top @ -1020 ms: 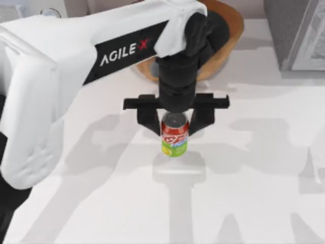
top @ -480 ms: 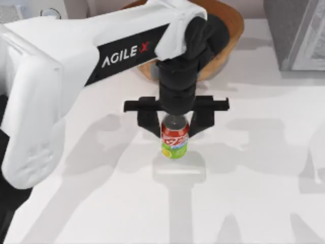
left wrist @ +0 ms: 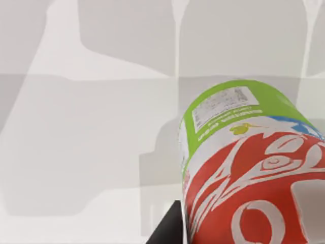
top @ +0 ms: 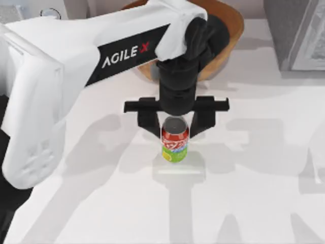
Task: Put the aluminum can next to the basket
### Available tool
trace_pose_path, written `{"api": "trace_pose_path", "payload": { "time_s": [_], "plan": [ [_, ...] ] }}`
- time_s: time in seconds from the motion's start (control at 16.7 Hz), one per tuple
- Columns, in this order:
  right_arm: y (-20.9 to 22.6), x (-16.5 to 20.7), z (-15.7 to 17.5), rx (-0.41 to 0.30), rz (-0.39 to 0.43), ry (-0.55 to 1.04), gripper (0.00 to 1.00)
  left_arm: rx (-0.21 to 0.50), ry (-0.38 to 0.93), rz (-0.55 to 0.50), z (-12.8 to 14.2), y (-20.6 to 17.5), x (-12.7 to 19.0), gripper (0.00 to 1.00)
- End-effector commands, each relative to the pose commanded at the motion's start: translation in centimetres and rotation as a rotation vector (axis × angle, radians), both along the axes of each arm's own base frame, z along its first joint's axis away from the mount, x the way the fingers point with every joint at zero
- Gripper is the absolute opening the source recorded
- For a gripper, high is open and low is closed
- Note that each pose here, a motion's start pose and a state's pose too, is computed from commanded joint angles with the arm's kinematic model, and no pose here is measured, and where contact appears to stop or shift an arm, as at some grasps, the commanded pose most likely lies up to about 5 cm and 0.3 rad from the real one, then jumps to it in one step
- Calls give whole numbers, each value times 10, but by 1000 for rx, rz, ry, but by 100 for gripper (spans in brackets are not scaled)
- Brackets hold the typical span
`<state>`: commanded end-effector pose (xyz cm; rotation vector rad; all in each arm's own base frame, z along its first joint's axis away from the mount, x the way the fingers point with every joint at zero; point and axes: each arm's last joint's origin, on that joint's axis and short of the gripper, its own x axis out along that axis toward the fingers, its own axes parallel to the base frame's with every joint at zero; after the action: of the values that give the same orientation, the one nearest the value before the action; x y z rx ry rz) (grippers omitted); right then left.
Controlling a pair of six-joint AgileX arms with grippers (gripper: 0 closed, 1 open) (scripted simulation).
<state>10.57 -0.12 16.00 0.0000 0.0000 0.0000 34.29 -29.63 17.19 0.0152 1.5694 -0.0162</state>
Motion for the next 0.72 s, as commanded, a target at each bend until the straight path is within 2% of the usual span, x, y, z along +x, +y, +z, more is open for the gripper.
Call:
{"api": "trace_pose_path", "payload": {
  "time_s": [0.18,0.72],
  "plan": [
    [0,0,0,0,0,0,100,0,0,0,0,0,0,98],
    [0,0,0,0,0,0,100,0,0,2,0,1,1,100]
  ]
}}
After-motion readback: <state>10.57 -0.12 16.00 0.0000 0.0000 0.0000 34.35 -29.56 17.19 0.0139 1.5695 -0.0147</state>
